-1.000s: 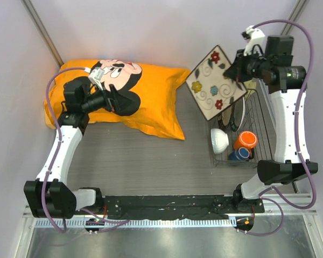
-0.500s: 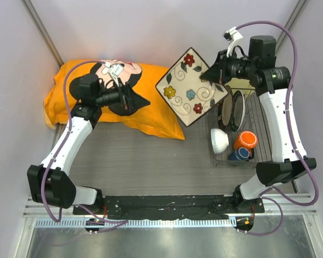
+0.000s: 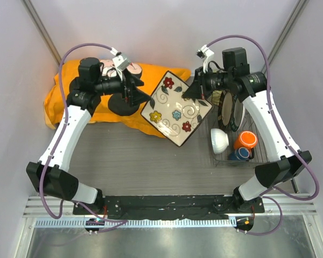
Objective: Unload the mixed dishes from the dish rack
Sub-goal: Place the plate at the center of the board.
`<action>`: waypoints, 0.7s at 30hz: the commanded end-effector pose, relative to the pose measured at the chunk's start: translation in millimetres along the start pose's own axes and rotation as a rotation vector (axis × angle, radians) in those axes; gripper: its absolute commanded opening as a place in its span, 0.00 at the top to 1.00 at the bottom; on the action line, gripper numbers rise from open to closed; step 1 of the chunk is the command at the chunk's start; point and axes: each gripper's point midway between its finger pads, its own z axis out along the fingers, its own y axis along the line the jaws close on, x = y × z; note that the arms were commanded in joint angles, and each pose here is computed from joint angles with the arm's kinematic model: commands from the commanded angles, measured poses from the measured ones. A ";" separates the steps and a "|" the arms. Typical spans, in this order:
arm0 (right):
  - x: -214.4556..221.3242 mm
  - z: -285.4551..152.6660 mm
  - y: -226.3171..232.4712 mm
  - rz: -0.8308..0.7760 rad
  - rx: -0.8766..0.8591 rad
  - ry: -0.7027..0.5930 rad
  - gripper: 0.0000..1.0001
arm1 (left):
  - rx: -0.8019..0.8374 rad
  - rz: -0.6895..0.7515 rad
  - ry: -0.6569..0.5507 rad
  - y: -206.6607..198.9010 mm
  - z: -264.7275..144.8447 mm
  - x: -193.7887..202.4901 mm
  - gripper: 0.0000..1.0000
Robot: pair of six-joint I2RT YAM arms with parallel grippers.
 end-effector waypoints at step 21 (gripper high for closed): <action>-31.4 -19.4 99.5 -0.178 -0.278 -0.140 0.99 | 0.378 -0.138 0.175 -56.9 28.8 49.8 0.35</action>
